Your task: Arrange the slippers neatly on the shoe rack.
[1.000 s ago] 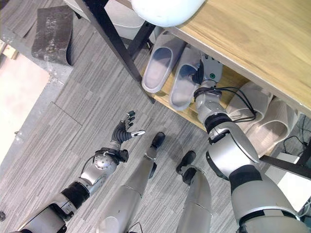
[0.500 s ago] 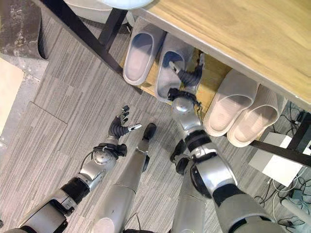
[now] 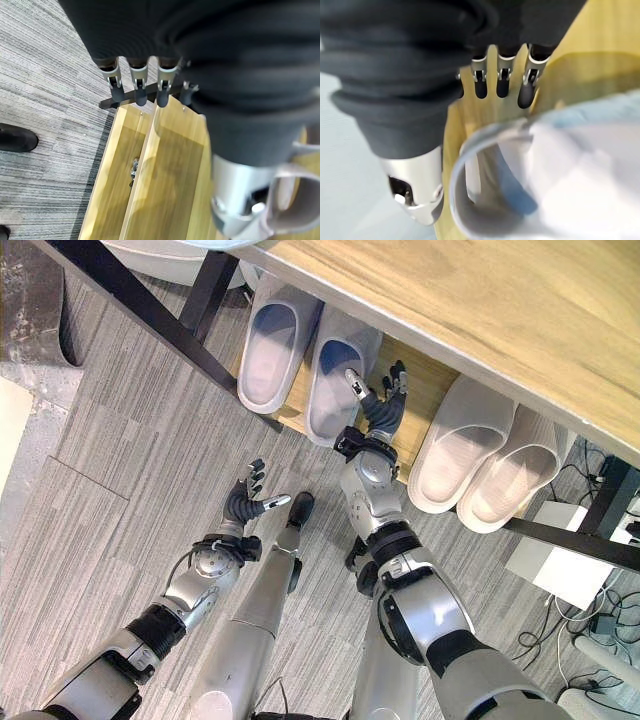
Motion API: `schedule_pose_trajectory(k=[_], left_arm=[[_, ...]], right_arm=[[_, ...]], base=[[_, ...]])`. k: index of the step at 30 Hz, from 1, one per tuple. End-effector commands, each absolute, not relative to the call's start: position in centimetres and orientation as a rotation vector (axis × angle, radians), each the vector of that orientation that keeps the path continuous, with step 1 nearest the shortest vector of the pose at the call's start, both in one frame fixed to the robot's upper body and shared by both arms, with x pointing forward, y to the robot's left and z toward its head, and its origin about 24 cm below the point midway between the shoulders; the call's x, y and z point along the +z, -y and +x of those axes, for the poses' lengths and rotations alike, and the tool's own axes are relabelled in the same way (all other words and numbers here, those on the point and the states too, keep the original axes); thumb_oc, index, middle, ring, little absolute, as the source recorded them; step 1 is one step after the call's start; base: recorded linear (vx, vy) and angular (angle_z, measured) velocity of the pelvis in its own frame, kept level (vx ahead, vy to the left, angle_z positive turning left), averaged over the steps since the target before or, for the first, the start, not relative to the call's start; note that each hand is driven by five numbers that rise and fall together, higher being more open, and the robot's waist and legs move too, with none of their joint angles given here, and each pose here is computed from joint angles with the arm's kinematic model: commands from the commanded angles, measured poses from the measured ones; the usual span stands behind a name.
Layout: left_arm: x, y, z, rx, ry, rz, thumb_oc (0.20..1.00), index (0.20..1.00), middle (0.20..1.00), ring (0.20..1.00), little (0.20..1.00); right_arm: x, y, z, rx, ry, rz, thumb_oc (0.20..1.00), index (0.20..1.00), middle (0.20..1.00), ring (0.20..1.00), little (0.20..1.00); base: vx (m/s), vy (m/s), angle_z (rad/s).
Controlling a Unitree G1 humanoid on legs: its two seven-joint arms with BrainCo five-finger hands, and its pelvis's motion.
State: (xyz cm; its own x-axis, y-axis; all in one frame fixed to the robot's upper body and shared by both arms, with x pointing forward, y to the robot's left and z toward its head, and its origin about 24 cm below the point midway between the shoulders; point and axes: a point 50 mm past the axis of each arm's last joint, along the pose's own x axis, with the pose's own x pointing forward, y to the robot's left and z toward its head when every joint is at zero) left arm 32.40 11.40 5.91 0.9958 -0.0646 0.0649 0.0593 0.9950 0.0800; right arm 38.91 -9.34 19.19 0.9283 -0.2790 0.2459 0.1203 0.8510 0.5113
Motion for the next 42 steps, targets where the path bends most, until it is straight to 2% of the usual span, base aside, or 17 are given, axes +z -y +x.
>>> schedule_pose_trajectory(k=[1, 8, 14, 16, 17, 19, 24, 25, 26, 27, 31, 35, 37, 42], left_arm=[[6.9, -10.7, 32.6, -0.069, 0.12, 0.054, 1.0, 1.0, 1.0, 1.0, 1.0], [7.9, -10.5, 32.7, -0.106, 0.153, 0.035, 1.0, 1.0, 1.0, 1.0, 1.0], [7.8, -10.2, 32.8, -0.121, 0.144, 0.042, 1.0, 1.0, 1.0, 1.0, 1.0], [7.7, -10.2, 32.8, -0.122, 0.139, 0.044, 1.0, 1.0, 1.0, 1.0, 1.0], [7.5, -10.8, 32.9, -0.111, 0.129, 0.052, 1.0, 1.0, 1.0, 1.0, 1.0], [7.4, -10.8, 32.8, -0.11, 0.124, 0.05, 1.0, 1.0, 1.0, 1.0, 1.0], [6.1, -12.0, 32.8, -0.052, 0.063, 0.035, 1.0, 1.0, 1.0, 1.0, 1.0], [6.0, -12.6, 32.8, -0.033, 0.061, 0.039, 1.0, 1.0, 1.0, 1.0, 1.0], [6.0, -12.6, 32.8, -0.033, 0.06, 0.039, 1.0, 1.0, 1.0, 1.0, 1.0], [5.9, -13.4, 32.7, -0.016, 0.061, 0.043, 1.0, 1.0, 1.0, 1.0, 1.0], [4.5, -14.0, 32.2, -0.004, 0.021, 0.048, 1.0, 1.0, 1.0, 1.0, 1.0], [2.2, -15.1, 30.8, 0.009, -0.054, 0.042, 1.0, 1.0, 1.0, 1.0, 1.0], [1.0, -16.0, 30.0, 0.035, -0.1, 0.041, 1.0, 1.0, 1.0, 1.0, 1.0], [-1.7, -16.8, 27.7, 0.053, -0.191, 0.022, 1.0, 1.0, 1.0, 1.0, 1.0]], right_arm=[[18.1, 5.0, 38.1, -0.036, 0.234, 0.598, 1.0, 1.0, 1.0, 1.0, 1.0], [21.6, 3.9, 39.4, -0.005, 0.238, 0.645, 1.0, 1.0, 1.0, 1.0, 1.0], [23.3, 4.4, 39.8, 0.0, 0.289, 0.558, 1.0, 1.0, 1.0, 1.0, 1.0], [23.6, 5.1, 39.8, -0.005, 0.318, 0.492, 1.0, 1.0, 1.0, 1.0, 1.0], [23.6, 6.1, 40.2, 0.01, 0.342, 0.291, 1.0, 1.0, 1.0, 1.0, 1.0], [23.8, 6.4, 40.2, 0.006, 0.356, 0.261, 1.0, 1.0, 1.0, 1.0, 1.0], [21.5, 8.5, 39.7, -0.033, 0.381, 0.002, 1.0, 1.0, 1.0, 1.0, 1.0], [21.4, 8.8, 39.5, -0.03, 0.415, -0.16, 1.0, 1.0, 1.0, 1.0, 1.0], [21.3, 8.8, 39.5, -0.03, 0.414, -0.162, 1.0, 1.0, 1.0, 1.0, 1.0], [20.9, 9.6, 39.3, -0.028, 0.44, -0.363, 1.0, 1.0, 1.0, 1.0, 1.0], [17.8, 10.5, 37.9, -0.006, 0.437, -0.46, 1.0, 1.0, 1.0, 1.0, 1.0], [13.4, 10.6, 35.9, 0.104, 0.339, -0.38, 1.0, 1.0, 1.0, 1.0, 1.0], [12.6, 10.5, 34.8, 0.147, 0.359, -0.494, 1.0, 1.0, 1.0, 1.0, 1.0], [8.4, 10.8, 30.7, 0.261, 0.262, -0.372, 1.0, 1.0, 1.0, 1.0, 1.0]], base=[[0.0, 0.0, 0.0], [0.0, -0.009, 0.0], [0.0, -0.002, 0.02], [-0.01, -0.001, 0.05], [0.0, 0.0, 0.0], [0.0, 0.0, 0.0], [0.01, 0.007, -0.07], [0.01, 0.006, -0.09], [-0.05, 0.034, -0.13], [-0.06, 0.03, -0.17], [0.05, 0.02, -0.08], [0.12, 0.014, -0.23], [0.17, 0.027, -0.24], [0.14, 0.011, -0.22]])
